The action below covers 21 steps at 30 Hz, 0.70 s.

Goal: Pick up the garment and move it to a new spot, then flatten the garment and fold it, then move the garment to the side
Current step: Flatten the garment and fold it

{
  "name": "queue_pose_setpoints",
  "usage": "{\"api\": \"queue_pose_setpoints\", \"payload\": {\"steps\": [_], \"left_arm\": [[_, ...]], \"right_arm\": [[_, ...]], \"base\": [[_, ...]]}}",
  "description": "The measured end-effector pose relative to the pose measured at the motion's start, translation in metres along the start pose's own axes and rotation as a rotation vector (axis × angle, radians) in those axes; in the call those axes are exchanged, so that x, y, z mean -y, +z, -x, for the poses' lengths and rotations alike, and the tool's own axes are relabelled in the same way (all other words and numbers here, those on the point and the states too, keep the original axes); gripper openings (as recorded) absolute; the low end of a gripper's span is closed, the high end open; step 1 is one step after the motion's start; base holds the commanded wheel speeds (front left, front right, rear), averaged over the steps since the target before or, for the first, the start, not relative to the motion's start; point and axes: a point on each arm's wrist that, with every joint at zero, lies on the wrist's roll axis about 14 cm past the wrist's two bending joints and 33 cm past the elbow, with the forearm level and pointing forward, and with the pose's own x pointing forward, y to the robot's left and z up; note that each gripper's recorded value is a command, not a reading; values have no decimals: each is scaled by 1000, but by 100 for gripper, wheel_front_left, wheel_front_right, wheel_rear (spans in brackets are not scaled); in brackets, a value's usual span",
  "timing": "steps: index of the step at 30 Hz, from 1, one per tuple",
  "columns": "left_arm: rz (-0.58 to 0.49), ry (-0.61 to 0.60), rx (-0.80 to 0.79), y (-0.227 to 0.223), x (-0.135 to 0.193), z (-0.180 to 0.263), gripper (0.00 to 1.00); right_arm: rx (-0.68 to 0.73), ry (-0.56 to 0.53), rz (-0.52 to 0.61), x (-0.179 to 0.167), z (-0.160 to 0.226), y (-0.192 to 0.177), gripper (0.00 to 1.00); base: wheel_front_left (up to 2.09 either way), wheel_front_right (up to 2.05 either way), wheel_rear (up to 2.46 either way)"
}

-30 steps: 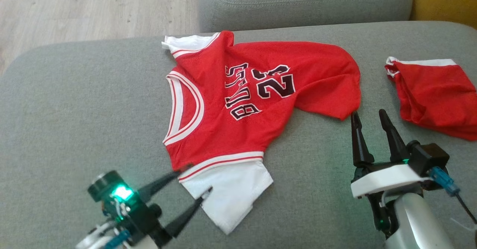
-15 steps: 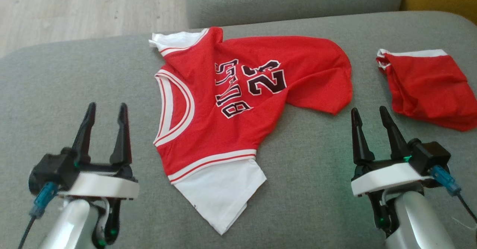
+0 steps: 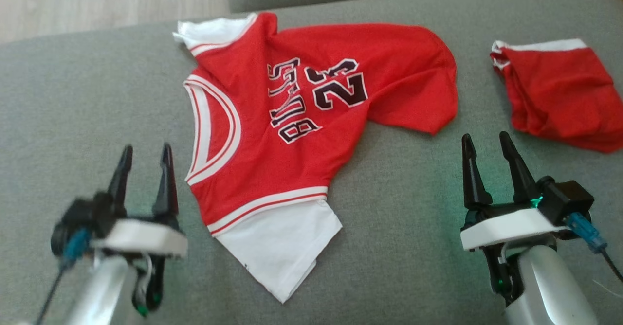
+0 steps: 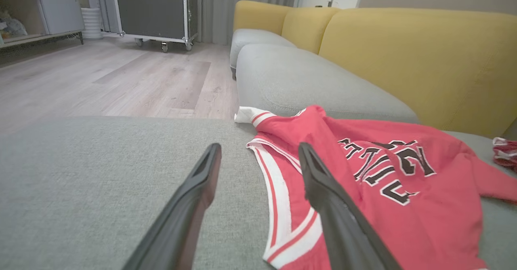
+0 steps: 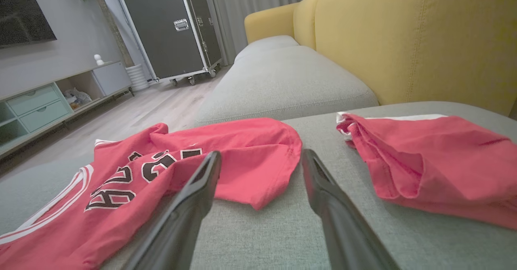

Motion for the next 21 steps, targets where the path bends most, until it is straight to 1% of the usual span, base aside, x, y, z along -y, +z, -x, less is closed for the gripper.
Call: {"api": "queue_pose_setpoints", "payload": {"steps": [4, 6, 7, 10, 11, 16, 21], "left_arm": [[-46, -29, -99, -9, -4, -29, 100], [-66, -52, -197, -22, -5, -44, 100], [-79, -73, -298, -35, -7, -58, 100], [-132, -106, -432, -50, -12, -75, 100], [-135, -109, -460, -53, -13, -81, 100], [-101, -116, -582, -65, -16, -107, 100], [-58, -109, -666, -75, -18, -129, 100]], "right_arm": [[-17, -12, -2, 5, -5, -7, 100], [-11, -18, -1, 8, -11, -5, 100], [-6, -21, 2, 11, -18, -4, 100], [-3, -31, -1, 16, -25, -5, 100], [-3, -35, -3, 17, -27, -5, 100], [-13, -48, -6, 24, -32, -11, 100], [-19, -68, -11, 33, -37, -15, 100]], "base": [[0, 0, 0], [0, 0, 0], [0, 0, 0], [0, 0, 0], [0, 0, 0], [0, 0, 0], [0, 0, 0]]}}
